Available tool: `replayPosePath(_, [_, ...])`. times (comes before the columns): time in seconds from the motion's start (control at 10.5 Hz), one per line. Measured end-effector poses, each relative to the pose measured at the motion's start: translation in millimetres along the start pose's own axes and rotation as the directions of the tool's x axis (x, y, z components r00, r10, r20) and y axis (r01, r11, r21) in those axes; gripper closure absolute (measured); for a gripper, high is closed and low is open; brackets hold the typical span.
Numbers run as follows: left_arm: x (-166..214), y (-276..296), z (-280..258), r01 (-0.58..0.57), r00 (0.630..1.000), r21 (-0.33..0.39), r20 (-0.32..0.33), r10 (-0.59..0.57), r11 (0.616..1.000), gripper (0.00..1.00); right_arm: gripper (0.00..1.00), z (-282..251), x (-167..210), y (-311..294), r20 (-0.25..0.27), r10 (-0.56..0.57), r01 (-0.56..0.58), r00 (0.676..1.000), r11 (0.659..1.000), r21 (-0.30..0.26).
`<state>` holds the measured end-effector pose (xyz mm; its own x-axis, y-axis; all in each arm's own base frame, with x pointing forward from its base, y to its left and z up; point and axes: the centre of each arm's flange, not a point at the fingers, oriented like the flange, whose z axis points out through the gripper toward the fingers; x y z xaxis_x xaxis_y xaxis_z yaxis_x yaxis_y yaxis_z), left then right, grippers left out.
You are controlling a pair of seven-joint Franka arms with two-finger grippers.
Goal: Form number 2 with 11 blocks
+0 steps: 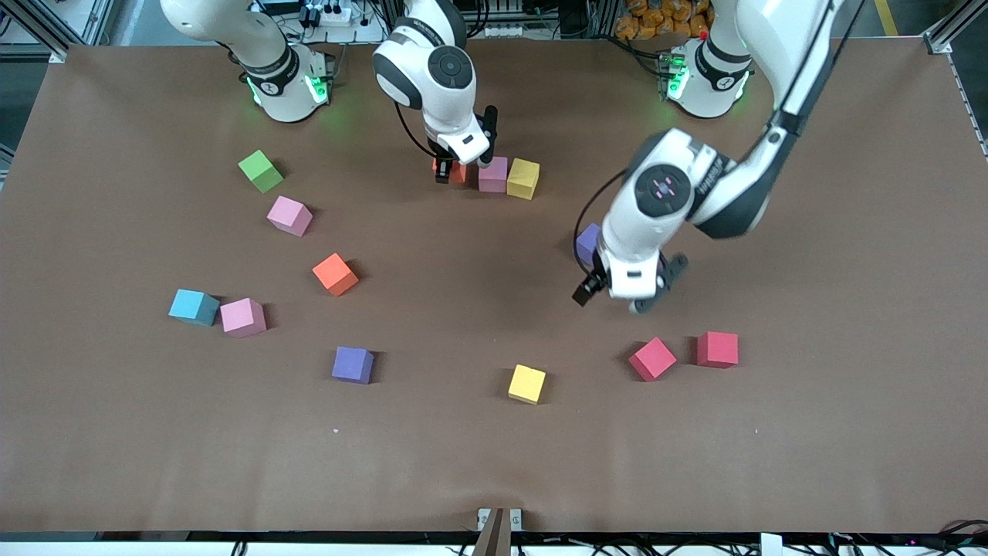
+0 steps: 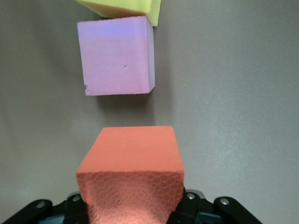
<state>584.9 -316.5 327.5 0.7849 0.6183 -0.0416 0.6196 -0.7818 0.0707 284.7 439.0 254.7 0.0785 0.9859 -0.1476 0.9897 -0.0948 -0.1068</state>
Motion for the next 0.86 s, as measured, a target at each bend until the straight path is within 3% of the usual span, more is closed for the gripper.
replayPosePath(0.29, [52.8,14.9,4.9,-0.197,0.980,-0.041,-0.019,0.197,0.979,0.00,0.41,9.3,6.3,-5.2,-0.001,-0.009,0.009,1.000,1.000,-0.007])
replayPosePath(0.48, [42.5,41.6,12.7,-0.444,0.887,0.032,-0.127,0.445,0.895,0.00,0.41,15.6,12.0,-11.3,-0.003,-0.006,0.006,1.000,1.000,-0.013])
replayPosePath(0.57, [27.3,58.7,15.5,-0.514,0.839,0.067,-0.168,0.517,0.855,0.00,0.41,19.7,14.9,-15.2,-0.001,-0.005,0.005,1.000,1.000,-0.015])
replayPosePath(0.86, [5.7,89.8,30.1,-0.655,0.729,0.095,-0.181,0.660,0.750,0.00,0.41,27.8,18.4,-15.8,-0.005,-0.004,0.003,1.000,1.000,-0.020])
